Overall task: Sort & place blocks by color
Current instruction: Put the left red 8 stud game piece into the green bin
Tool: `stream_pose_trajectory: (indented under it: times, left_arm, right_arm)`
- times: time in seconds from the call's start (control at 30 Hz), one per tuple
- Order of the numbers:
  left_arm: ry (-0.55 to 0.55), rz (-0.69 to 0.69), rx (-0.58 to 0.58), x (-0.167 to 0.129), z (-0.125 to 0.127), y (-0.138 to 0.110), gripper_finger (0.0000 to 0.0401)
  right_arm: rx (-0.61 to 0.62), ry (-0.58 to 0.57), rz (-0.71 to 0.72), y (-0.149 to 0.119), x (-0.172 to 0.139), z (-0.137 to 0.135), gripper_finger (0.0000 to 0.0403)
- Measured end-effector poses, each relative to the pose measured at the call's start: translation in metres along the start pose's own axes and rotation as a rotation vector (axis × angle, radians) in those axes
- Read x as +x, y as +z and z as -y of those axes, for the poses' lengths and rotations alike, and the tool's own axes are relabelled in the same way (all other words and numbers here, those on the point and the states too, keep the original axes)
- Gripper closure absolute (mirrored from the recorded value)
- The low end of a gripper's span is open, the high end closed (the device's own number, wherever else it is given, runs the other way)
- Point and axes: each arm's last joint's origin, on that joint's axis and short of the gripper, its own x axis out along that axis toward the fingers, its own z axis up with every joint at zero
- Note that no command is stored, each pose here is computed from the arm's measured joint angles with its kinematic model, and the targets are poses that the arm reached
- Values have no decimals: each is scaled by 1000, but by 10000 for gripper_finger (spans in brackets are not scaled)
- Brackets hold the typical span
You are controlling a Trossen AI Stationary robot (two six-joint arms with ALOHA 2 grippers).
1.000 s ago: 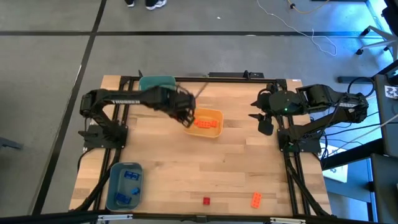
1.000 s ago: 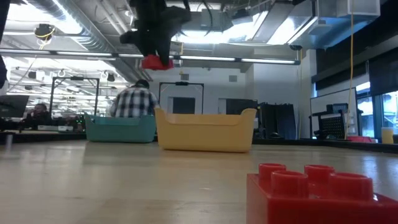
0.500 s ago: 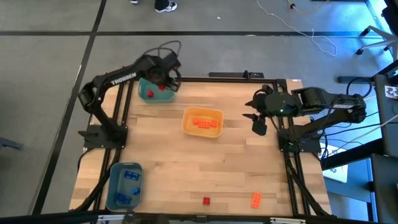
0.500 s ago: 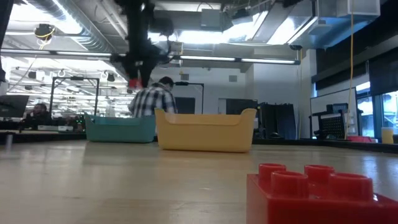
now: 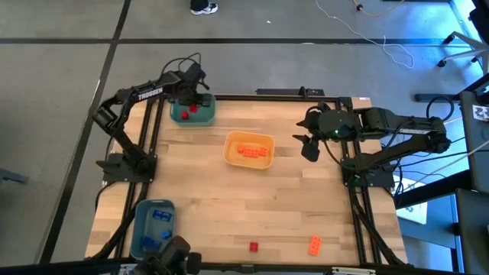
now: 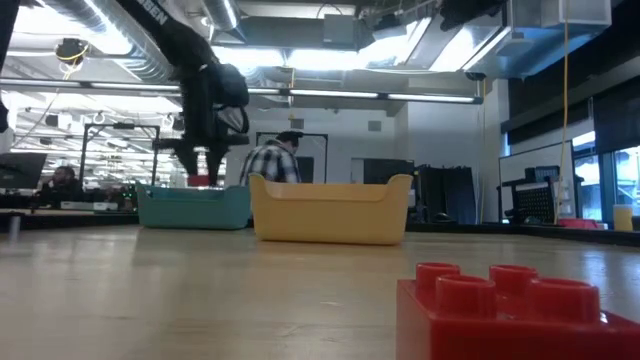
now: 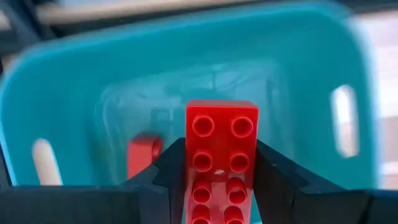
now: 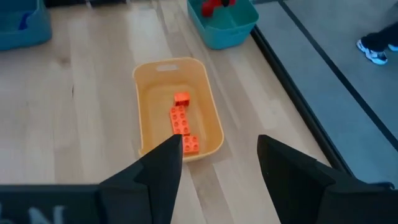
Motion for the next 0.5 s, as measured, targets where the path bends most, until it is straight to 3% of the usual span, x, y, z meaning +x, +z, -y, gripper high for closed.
stream_pose_trajectory:
  times: [0.5]
  left_arm:
    - [54, -23, -59, 32, -14, -26, 271]
  right_arm:
    - [-17, 8, 34, 3, 0, -1, 194]
